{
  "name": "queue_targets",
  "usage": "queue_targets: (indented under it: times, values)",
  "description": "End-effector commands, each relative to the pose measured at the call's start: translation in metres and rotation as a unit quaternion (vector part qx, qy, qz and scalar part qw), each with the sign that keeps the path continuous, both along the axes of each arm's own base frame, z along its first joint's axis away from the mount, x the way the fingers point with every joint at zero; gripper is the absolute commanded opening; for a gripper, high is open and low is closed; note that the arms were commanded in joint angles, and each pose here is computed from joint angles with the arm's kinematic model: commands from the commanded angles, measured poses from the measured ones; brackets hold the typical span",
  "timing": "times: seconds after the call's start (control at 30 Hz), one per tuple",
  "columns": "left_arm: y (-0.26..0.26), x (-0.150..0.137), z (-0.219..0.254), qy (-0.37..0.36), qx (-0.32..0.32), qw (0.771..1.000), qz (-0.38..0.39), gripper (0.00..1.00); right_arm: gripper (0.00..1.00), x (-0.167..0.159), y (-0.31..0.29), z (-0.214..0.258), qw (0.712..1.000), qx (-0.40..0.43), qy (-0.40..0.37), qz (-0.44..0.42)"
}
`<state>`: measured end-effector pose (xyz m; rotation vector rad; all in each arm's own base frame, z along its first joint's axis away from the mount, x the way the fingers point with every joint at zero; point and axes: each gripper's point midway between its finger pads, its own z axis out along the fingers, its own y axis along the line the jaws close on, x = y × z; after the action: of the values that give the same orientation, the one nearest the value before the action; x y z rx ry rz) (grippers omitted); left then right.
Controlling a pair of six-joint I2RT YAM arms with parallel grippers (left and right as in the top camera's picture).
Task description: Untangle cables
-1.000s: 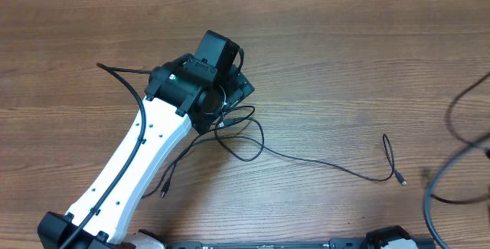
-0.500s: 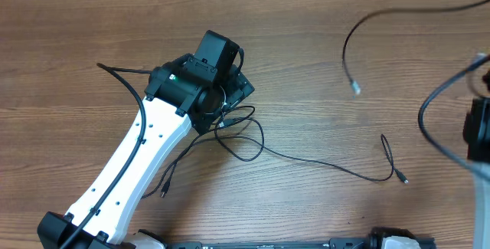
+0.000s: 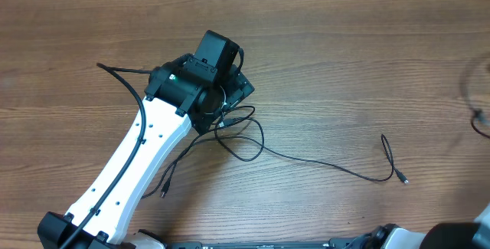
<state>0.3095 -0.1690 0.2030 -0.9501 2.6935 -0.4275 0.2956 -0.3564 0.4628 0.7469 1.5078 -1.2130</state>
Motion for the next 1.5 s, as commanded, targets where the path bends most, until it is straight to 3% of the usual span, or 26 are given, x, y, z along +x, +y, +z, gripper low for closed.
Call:
queue_targets:
  times: [0.0, 0.2, 0.53, 0.57, 0.6, 0.63, 0.67, 0.7, 0.73, 0.9, 1.07, 1.3, 1.47]
  values:
    - [0.005, 0.004, 0.014, -0.024, 0.002, 1.0, 0.004, 1.0, 0.04, -0.054, -0.044, -0.018, 0.989, 0.066, -0.115, -0.062]
    - [0.005, 0.004, 0.013, -0.024, 0.002, 1.0, 0.004, 1.0, 0.04, -0.039, -0.08, -0.083, 0.976, 0.179, -0.111, 0.05]
    - [0.005, 0.004, 0.014, -0.024, 0.002, 1.0, 0.004, 1.0, 0.04, -0.026, -0.116, -0.243, 0.941, 0.337, -0.022, 0.008]
    - [0.005, 0.004, 0.014, -0.024, 0.002, 1.0, 0.004, 1.0, 0.08, -0.025, -0.115, -0.258, 0.935, 0.354, -0.014, 0.008]
    - [0.005, 0.004, 0.014, -0.024, 0.002, 1.0, 0.004, 1.0, 0.2, -0.023, -0.114, -0.269, 0.93, 0.367, -0.009, 0.012]
    - [0.005, 0.004, 0.013, -0.024, 0.002, 1.0, 0.004, 0.99, 0.42, -0.02, -0.112, -0.28, 0.924, 0.381, -0.005, 0.019]
    - [0.005, 0.004, 0.013, -0.024, 0.002, 1.0, 0.004, 1.0, 0.58, -0.017, -0.11, -0.286, 0.92, 0.391, -0.003, 0.026]
    - [0.005, 0.004, 0.014, -0.024, 0.002, 1.0, 0.004, 1.0, 0.86, -0.014, -0.107, -0.291, 0.916, 0.4, -0.003, 0.035]
    - [0.005, 0.004, 0.013, -0.024, 0.002, 1.0, 0.004, 1.0, 1.0, -0.011, -0.104, -0.292, 0.913, 0.406, -0.004, 0.045]
    - [0.005, 0.004, 0.013, -0.024, 0.002, 1.0, 0.004, 1.0, 1.0, 0.003, -0.088, -0.275, 0.908, 0.409, -0.012, 0.086]
    - [0.005, 0.004, 0.013, -0.024, 0.002, 1.0, 0.004, 1.0, 1.0, 0.006, -0.075, -0.23, 0.923, 0.371, -0.024, 0.099]
    - [0.005, 0.004, 0.013, -0.024, 0.002, 1.0, 0.004, 1.0, 1.0, -0.027, -0.061, -0.158, 0.952, 0.299, -0.066, 0.009]
    - [0.005, 0.004, 0.014, -0.024, 0.002, 1.0, 0.004, 0.99, 1.0, -0.028, -0.029, -0.141, 0.94, 0.325, -0.104, 0.021]
